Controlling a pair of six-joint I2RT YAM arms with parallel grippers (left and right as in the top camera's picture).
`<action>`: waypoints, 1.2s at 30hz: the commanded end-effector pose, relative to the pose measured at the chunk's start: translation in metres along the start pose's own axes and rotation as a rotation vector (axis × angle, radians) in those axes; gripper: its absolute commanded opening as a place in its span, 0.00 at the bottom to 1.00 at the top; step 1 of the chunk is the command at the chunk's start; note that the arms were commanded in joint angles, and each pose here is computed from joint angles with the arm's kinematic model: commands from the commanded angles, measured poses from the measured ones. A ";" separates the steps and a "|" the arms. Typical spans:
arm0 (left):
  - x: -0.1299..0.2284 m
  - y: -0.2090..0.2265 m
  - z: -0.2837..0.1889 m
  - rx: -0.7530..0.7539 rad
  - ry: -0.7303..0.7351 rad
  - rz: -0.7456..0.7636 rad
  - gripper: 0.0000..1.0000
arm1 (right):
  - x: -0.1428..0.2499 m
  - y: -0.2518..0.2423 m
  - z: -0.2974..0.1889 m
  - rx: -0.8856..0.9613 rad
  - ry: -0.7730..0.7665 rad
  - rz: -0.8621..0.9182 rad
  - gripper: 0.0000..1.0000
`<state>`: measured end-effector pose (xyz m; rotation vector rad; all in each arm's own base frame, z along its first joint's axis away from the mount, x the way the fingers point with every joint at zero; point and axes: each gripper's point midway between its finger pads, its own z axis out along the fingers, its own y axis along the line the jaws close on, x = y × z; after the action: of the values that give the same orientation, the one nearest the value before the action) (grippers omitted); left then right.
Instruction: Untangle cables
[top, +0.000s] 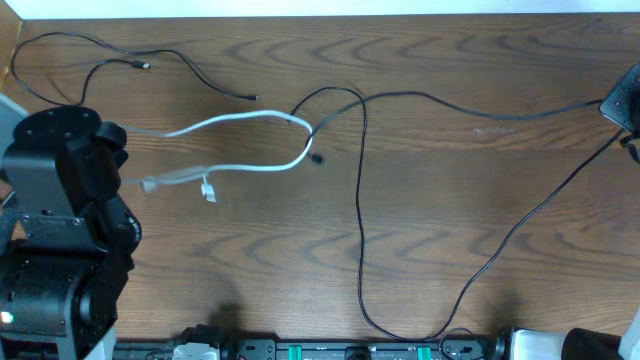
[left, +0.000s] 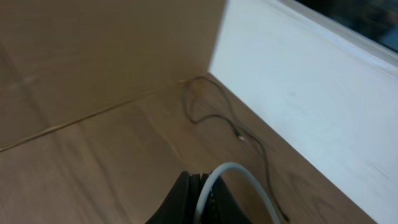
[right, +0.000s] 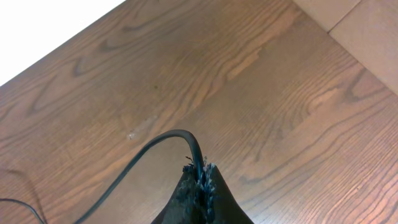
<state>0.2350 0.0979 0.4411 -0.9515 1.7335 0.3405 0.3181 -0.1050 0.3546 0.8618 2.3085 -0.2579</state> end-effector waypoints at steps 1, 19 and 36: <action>-0.011 0.024 -0.001 -0.129 -0.084 -0.096 0.07 | -0.004 -0.008 0.001 0.041 -0.014 0.035 0.01; -0.038 0.060 -0.009 -0.355 -0.266 -0.116 0.07 | -0.003 -0.010 0.004 0.053 -0.011 0.034 0.01; -0.006 0.014 0.083 -0.306 -0.061 -0.064 0.08 | 0.000 -0.009 0.008 0.054 0.011 0.069 0.01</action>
<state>0.2842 0.1501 0.4111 -1.1746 1.6134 0.6421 0.3198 -0.1060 0.3484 0.9310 2.3032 -0.2460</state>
